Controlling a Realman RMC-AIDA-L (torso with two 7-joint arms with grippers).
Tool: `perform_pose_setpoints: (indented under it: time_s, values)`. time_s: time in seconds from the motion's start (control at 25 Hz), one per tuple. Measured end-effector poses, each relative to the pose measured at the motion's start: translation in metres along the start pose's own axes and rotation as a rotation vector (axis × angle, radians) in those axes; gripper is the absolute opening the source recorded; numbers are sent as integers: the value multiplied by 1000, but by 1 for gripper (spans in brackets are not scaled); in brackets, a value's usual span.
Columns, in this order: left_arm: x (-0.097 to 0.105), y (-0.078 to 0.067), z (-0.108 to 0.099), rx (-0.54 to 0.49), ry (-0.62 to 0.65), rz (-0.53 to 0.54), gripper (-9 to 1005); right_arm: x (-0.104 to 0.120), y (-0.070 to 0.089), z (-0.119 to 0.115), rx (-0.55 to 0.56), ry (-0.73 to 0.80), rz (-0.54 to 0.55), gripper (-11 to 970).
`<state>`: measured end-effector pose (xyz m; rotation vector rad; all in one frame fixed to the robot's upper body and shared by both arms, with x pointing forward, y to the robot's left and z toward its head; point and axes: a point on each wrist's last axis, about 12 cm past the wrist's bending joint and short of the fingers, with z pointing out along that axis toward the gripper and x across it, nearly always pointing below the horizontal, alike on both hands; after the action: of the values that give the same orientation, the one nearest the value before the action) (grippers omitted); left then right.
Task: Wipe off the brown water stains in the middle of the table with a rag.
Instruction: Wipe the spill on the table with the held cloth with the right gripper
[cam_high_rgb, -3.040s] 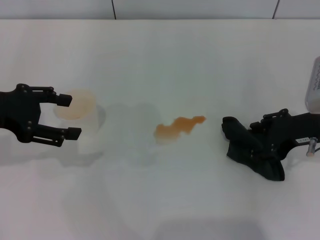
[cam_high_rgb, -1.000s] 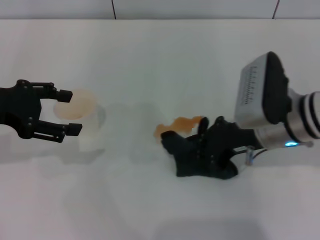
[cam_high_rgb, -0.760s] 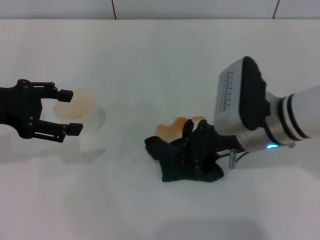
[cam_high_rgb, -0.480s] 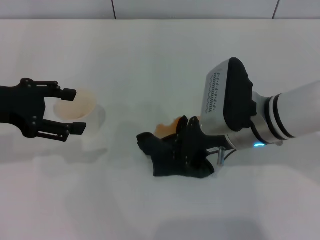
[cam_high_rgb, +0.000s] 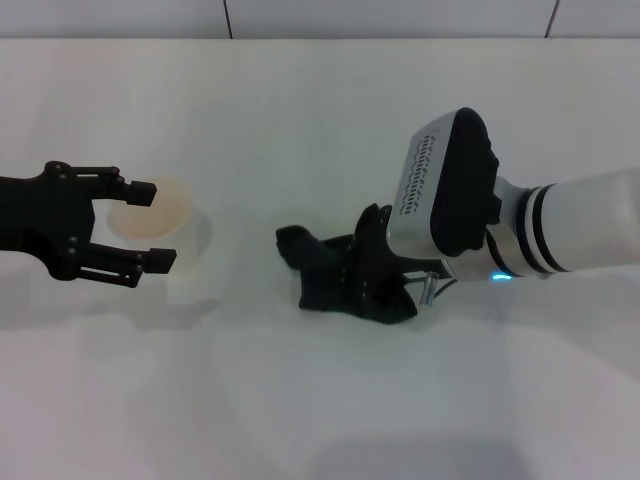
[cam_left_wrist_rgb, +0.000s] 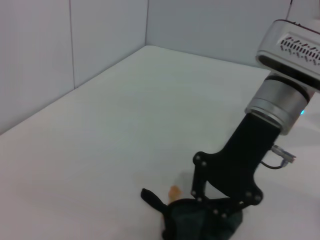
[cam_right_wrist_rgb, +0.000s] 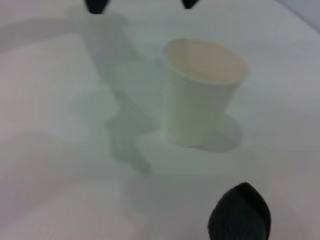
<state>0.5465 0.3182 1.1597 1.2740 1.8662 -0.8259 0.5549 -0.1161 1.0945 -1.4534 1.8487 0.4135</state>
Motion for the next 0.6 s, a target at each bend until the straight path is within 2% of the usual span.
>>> perform_pose_setpoints:
  time_s: [0.6]
  values:
    - [1,0,1,-2,-1,-3,879,18,-26,1,192,-15,59,105]
